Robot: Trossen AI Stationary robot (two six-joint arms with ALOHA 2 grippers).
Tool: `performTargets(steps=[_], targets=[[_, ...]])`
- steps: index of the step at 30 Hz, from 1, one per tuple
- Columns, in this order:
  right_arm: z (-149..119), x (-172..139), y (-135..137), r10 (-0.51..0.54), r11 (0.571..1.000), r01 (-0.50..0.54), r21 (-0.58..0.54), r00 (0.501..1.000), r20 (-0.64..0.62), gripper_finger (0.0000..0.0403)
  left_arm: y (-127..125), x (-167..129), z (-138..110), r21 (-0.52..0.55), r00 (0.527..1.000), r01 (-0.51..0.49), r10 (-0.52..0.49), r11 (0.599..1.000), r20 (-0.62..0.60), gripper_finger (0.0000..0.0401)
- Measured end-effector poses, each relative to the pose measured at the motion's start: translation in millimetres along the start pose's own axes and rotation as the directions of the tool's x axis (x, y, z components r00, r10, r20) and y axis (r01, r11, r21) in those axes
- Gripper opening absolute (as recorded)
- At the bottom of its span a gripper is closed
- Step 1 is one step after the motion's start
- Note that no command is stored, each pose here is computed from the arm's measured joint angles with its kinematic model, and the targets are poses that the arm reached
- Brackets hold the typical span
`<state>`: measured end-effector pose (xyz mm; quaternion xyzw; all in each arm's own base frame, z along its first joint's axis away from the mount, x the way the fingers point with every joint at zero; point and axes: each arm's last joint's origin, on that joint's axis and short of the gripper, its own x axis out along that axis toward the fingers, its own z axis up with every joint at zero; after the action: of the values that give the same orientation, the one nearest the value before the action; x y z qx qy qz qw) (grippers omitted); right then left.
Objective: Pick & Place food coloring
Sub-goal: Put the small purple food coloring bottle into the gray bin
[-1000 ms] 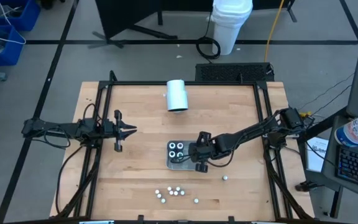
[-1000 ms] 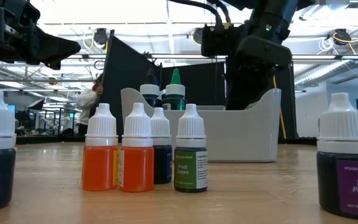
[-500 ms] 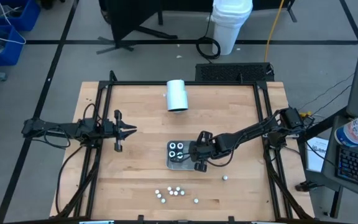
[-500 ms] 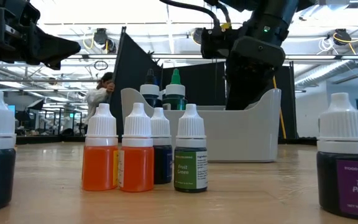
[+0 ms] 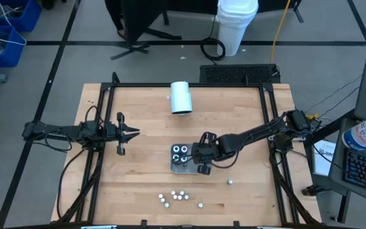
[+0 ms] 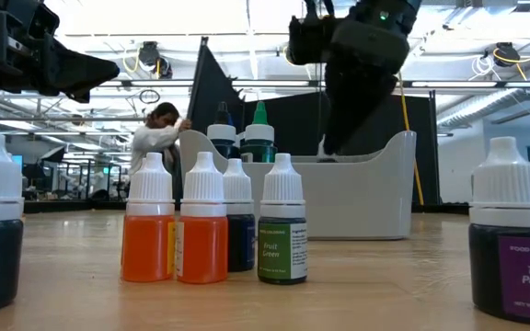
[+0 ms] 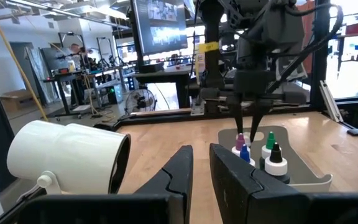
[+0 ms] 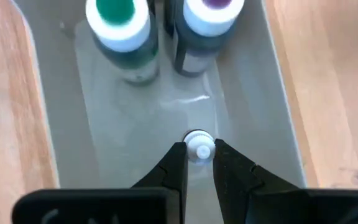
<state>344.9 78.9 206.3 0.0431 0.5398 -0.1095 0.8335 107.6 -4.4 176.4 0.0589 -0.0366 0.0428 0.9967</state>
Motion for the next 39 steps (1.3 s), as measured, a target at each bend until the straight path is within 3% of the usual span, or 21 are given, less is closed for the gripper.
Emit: performTargets(steps=[11,39], targets=[[-3,24,4,0.019,0.996,-0.013,0.092,0.997,-0.073,0.0045,0,0,0,-0.002,1.000,-0.001,0.001,1.000,0.001,0.0063],[-9,39,8,-0.001,0.996,0.012,0.093,0.993,-0.122,0.0065,0,0,0,-0.006,1.000,0.000,0.000,1.000,0.000,0.0063]])
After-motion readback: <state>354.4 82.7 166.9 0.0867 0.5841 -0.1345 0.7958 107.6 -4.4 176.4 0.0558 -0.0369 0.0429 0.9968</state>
